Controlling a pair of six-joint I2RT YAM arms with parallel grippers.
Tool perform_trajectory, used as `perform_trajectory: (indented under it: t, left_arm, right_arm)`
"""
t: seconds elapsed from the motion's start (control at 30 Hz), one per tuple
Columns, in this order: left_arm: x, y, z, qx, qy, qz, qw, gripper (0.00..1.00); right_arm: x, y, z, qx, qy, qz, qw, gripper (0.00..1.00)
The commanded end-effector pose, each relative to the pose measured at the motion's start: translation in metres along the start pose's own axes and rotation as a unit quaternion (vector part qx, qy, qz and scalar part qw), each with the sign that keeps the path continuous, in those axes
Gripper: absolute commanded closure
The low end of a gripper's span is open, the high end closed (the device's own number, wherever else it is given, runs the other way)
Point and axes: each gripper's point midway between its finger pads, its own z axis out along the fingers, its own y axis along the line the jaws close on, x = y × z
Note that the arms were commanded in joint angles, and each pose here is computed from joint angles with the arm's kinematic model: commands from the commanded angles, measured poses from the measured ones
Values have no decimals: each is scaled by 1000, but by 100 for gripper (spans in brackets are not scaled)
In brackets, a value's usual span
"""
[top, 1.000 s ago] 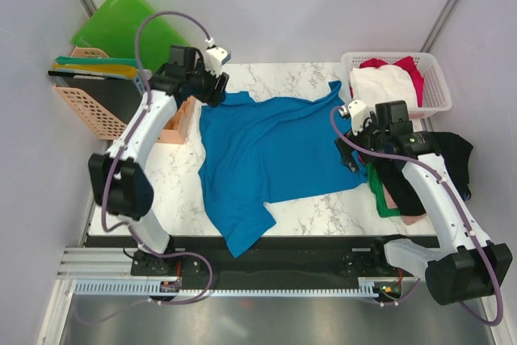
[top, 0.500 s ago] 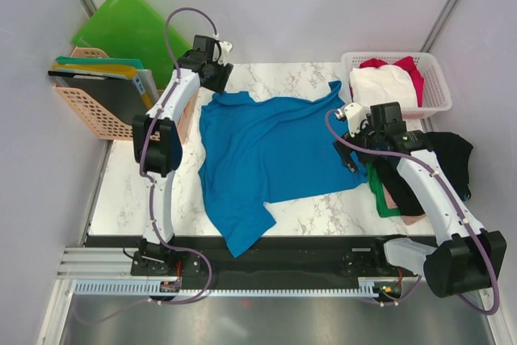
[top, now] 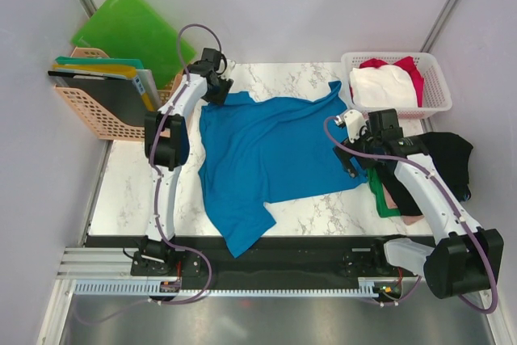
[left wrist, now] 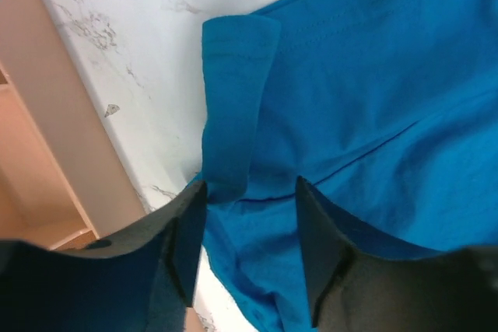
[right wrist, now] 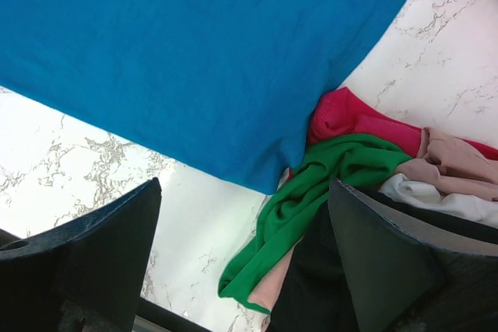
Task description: Fold and stack the t-shirts
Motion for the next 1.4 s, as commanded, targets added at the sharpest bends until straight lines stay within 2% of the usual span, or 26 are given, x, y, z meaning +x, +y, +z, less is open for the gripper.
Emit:
perform_trajectory:
  t: [0.0,0.03,0.07,0.1,0.37,0.7,0.93,0.97,1.0,1.03,1.07,1.13,1.27,1.3,1.37]
  left_arm:
    - [-5,4,-1,-15,-2,-9,1000,46]
    - [-6,4,0,-17,-3,-11,1000,55]
    - [-5,5,3,-18,-2,-12,1000,79]
    - [-7,7,3,-26,-5,-13,1000,98]
    - [-29,33,-17,-98,-50,1,994,98]
    - [-66,73,-45,-194,-114,21,974,98]
    - [-87,87,-54,-226,-140,30,964,98]
    - [-86,89,-52,-231,-135,37,963,96]
    - [-85,89,-50,-232,-132,42,963,86]
    - [-81,89,-48,-235,-126,47,963,57]
    - [-76,92,-45,-242,-117,49,962,45]
    - [-68,94,-39,-249,-106,56,961,32]
    - [-62,102,-51,-267,-114,51,956,29]
    - [-70,104,-70,-272,-131,46,952,29]
    - [-66,102,-80,-264,-137,43,954,29]
  right_arm:
    - [-9,-3,-2,9,-25,-1,1000,5]
    - [-11,-1,-1,3,-28,-1,1000,5]
    - [-10,-1,0,2,-27,1,1000,6]
    - [-9,0,1,0,-25,1,1000,6]
    - [1,1,3,2,-14,-5,1000,6]
    - [6,11,11,-20,-14,4,1000,7]
    - [16,2,15,16,-9,8,1000,5]
    - [18,3,16,13,-7,10,1000,5]
    - [18,4,18,10,-7,14,1000,4]
    - [18,7,18,3,-8,20,1000,2]
    - [18,8,19,2,-8,23,1000,2]
    - [17,11,19,-5,-13,25,1000,2]
    - [15,11,15,-1,-21,25,999,2]
    - [14,10,14,3,-23,23,999,2]
    - [14,9,12,6,-25,22,999,2]
